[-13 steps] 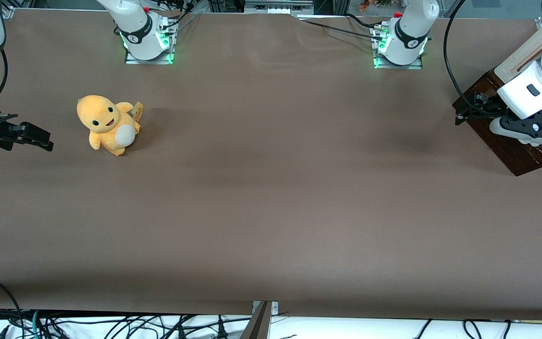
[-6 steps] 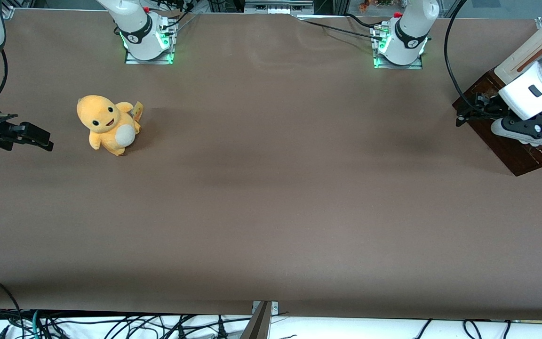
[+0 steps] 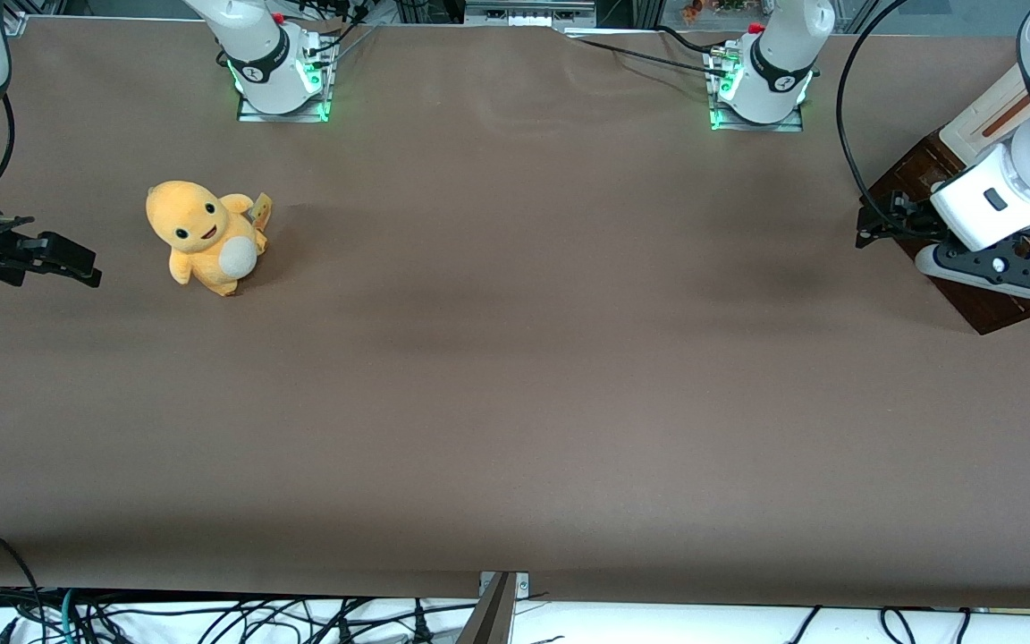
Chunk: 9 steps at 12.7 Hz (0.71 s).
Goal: Open lower drawer with left arm only
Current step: 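Move the left gripper down to the lower drawer's white bar handle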
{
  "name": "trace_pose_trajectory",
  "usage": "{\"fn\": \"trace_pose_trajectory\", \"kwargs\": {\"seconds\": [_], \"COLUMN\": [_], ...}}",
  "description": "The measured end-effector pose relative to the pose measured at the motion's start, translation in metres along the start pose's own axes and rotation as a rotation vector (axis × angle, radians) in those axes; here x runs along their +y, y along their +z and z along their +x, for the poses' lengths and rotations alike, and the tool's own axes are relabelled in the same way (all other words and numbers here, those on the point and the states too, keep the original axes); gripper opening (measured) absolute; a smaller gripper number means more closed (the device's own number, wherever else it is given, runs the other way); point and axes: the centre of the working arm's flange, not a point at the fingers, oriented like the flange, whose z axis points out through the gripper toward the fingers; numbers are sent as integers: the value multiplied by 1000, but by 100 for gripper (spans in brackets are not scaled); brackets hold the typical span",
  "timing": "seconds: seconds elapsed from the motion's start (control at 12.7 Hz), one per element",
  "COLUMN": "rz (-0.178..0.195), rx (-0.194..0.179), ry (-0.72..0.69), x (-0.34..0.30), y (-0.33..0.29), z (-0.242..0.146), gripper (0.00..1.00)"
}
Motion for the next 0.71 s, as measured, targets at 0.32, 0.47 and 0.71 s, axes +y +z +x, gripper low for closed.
{"fn": "trace_pose_trajectory", "kwargs": {"seconds": [0.32, 0.47, 0.71], "rz": [24, 79, 196], "rx": [-28, -78, -139], "ry": [-14, -89, -217], "x": [-2, 0, 15], "y": [1, 4, 9], "z": [-3, -8, -13], "gripper": [100, 100, 100]}}
